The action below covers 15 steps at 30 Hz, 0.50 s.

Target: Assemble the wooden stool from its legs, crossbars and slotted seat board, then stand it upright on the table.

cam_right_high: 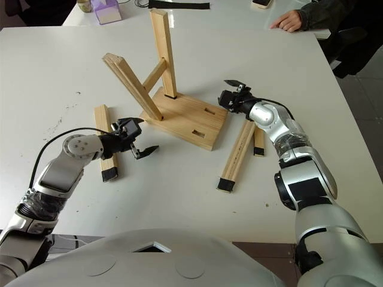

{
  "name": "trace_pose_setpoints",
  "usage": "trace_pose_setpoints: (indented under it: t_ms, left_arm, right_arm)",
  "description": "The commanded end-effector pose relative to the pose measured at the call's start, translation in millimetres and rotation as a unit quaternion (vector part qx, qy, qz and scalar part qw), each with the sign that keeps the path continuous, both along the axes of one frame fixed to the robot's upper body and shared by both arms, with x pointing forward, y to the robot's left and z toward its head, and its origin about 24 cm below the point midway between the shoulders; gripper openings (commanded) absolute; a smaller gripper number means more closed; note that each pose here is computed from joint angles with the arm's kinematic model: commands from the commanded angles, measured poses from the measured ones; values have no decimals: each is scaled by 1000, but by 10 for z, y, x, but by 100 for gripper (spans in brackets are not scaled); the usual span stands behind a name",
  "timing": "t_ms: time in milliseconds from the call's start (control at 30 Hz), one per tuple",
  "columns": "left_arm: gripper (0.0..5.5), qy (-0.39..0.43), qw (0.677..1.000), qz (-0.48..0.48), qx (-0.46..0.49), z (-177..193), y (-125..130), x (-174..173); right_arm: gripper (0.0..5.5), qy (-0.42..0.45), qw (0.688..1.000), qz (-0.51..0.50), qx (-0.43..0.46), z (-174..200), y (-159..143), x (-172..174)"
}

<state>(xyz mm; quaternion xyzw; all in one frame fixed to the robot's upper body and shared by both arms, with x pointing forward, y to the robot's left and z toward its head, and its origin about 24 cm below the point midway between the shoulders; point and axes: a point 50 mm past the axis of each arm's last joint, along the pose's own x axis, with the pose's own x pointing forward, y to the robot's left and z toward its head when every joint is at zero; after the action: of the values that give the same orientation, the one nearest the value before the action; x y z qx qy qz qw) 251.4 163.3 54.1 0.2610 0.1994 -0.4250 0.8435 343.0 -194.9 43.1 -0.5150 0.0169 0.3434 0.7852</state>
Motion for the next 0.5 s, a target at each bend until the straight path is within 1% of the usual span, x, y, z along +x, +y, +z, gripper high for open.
trace_pose_setpoints:
  t_ms: [33, 133, 267, 333, 500]
  left_arm:
    - [540, 13, 997, 19, 72, -177, 185, 89]
    - [540, -3, 994, 28, 102, -191, 348, 142]
    - [540, -14, 994, 42, 98, -138, 460, 216]
    - [540, -15, 994, 45, 98, -149, 478, 206]
    - [540, -9, 995, 41, 90, -213, 428, 172]
  right_arm:
    - [322, 40, 993, 107, -13, -55, 126, -145]
    - [322, 22, 986, 162, -24, 48, 125, -206]
    - [322, 28, 977, 212, -8, 88, 139, -380]
    - [322, 36, 970, 240, -7, 80, 205, -483]
    - [322, 64, 956, 286, 11, 70, 411, -712]
